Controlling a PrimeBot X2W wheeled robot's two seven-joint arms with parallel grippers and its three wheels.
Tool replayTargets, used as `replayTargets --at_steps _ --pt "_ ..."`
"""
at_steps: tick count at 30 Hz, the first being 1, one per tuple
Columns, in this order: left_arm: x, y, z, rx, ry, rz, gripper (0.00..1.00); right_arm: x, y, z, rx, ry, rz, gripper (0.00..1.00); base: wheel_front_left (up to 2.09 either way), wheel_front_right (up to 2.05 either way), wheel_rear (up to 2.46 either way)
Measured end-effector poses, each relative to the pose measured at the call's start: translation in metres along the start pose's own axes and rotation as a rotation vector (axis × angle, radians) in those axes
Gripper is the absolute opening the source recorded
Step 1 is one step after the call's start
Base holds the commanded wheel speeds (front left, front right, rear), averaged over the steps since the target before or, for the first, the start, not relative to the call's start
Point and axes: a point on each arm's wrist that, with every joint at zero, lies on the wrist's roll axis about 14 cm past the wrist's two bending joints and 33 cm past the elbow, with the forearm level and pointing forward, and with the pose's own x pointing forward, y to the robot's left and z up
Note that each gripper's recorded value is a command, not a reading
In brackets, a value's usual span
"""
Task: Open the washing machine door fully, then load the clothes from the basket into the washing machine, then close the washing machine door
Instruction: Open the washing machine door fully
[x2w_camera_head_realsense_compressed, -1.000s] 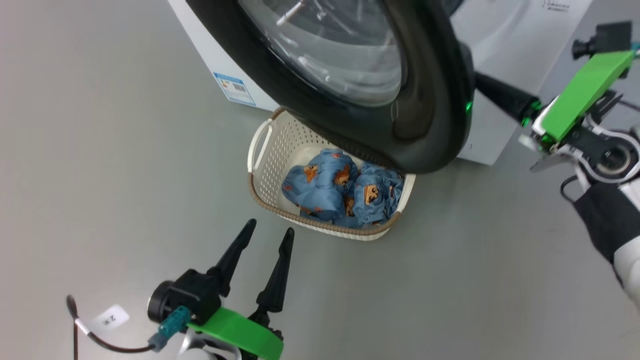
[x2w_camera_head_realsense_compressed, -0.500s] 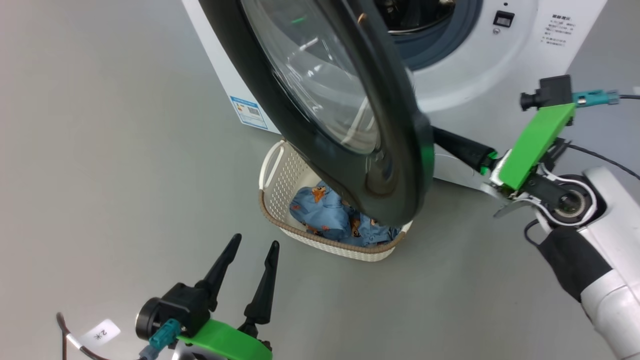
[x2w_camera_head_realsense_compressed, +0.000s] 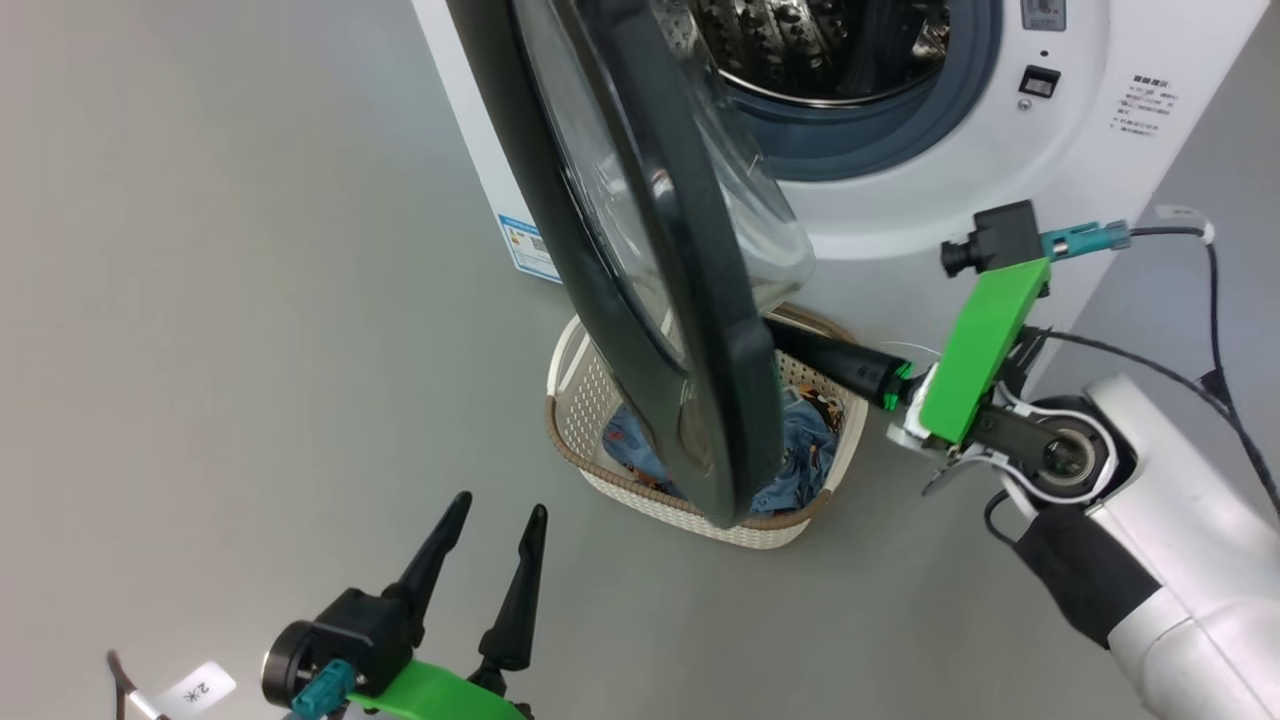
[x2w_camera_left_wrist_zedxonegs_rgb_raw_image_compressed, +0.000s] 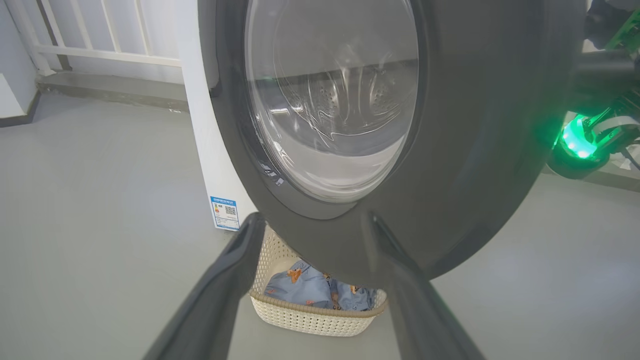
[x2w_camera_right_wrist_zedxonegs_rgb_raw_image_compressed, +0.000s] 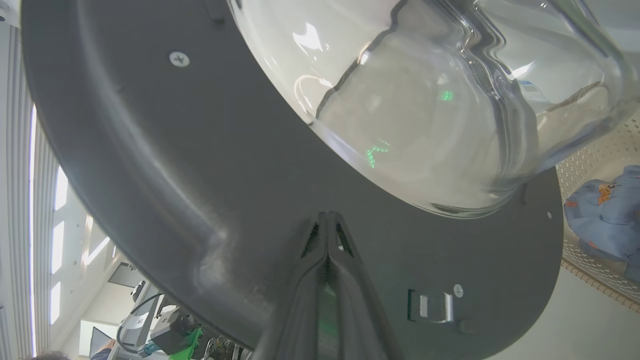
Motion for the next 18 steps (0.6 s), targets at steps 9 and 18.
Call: replayTargets --at_steps 9,18 --pt "-0.006 0.009 0.009 0.011 -0.026 0.023 1.0 0.017 0.02 -0.034 -0.006 0.089 0.046 0.0 0.0 0.0 0.0" --pt "-0.012 0.016 0.015 0.019 -0.046 0.042 1.0 0.029 0.041 -0.057 -0.01 0.141 0.093 0.0 0.0 0.0 0.0"
